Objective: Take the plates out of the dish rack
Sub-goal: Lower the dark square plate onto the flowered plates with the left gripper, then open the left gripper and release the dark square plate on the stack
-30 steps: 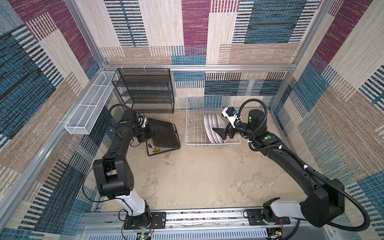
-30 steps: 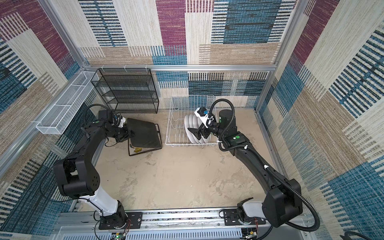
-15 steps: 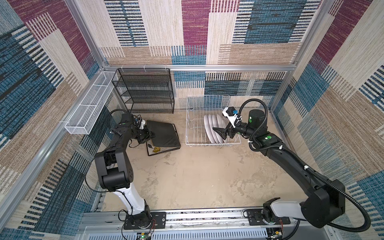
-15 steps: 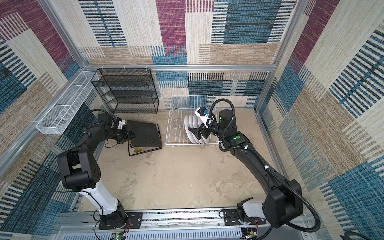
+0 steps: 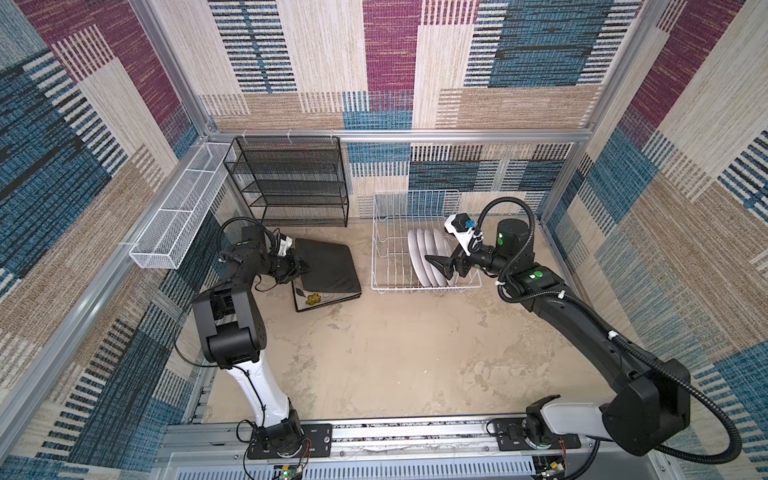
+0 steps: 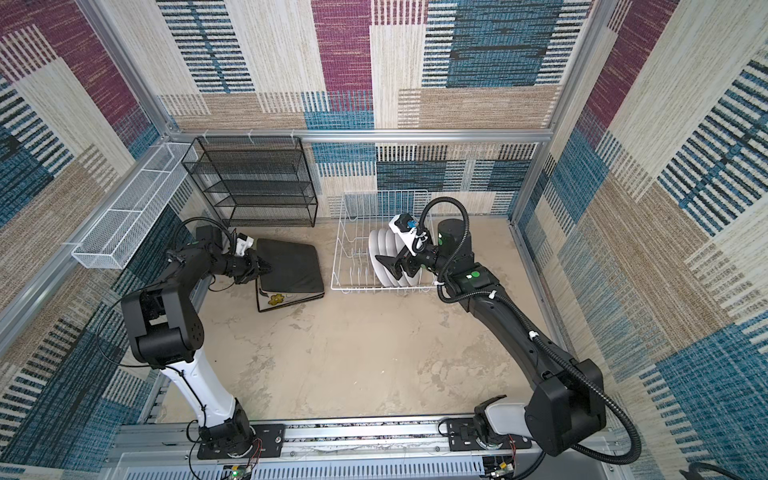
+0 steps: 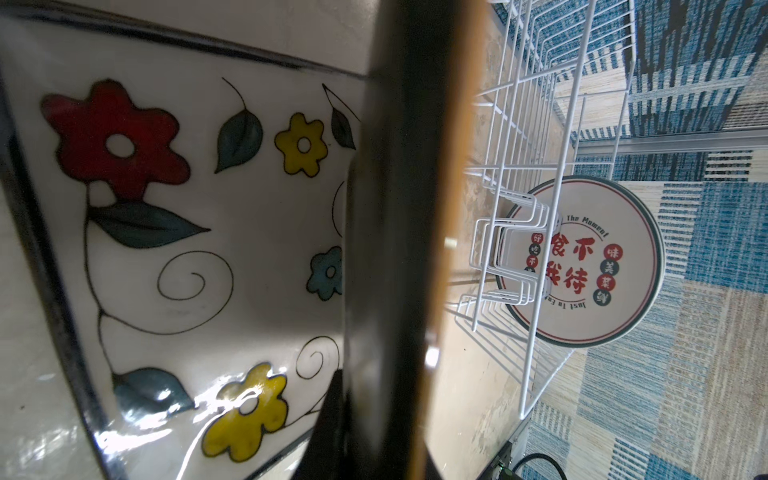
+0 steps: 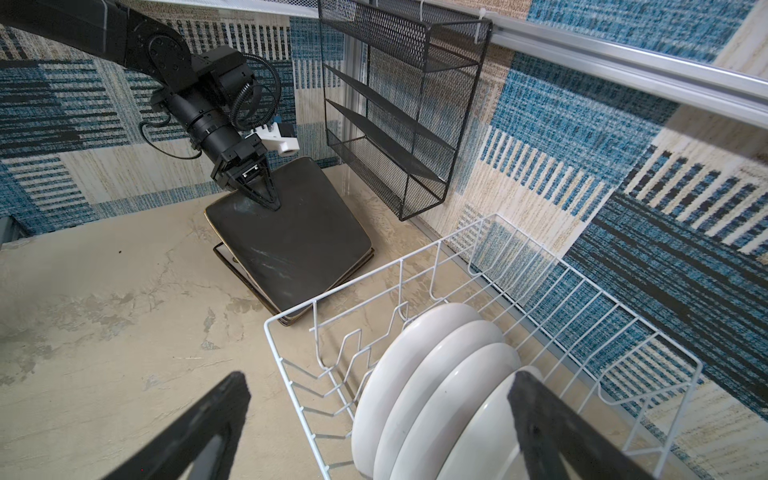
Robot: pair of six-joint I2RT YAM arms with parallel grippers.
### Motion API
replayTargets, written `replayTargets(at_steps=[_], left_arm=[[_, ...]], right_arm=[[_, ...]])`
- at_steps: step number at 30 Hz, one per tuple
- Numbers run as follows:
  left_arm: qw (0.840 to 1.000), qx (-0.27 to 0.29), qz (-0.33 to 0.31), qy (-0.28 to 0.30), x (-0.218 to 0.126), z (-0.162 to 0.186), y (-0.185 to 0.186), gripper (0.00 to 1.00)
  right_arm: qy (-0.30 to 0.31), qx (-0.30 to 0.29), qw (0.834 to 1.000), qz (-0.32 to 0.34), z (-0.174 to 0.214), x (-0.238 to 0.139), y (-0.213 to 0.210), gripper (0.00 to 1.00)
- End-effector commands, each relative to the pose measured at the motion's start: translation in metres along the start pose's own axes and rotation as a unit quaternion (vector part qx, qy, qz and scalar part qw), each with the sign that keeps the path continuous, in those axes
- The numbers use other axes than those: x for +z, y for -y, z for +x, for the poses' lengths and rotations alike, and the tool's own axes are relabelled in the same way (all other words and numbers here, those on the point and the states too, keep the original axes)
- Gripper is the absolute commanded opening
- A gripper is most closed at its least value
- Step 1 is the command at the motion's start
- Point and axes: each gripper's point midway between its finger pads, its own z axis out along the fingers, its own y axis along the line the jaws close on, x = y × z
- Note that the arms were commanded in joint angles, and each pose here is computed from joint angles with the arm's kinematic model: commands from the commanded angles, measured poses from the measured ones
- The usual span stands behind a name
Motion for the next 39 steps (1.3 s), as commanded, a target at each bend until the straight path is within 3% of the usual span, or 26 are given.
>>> replayTargets(at_steps=[1, 15, 39], left_arm=[[0.999, 0.027, -0.017, -0.001, -0.001, -0.001, -0.011, 0.0], [0.999, 0.005, -0.031, -0.015, 0.013, 0.001, -0.037, 0.0], [0.996, -0.045, -0.07, -0.018, 0.015, 0.007, -0.079, 0.31]], right_arm=[[0.003, 0.001, 1.0, 0.005, -0.004, -0.001, 0.002, 1.0], [0.001, 0.003, 1.0, 0.003, -0.006, -0.001, 0.0, 1.0], [0.005, 0.007, 1.0, 0.005, -0.007, -0.001, -0.002, 1.0]])
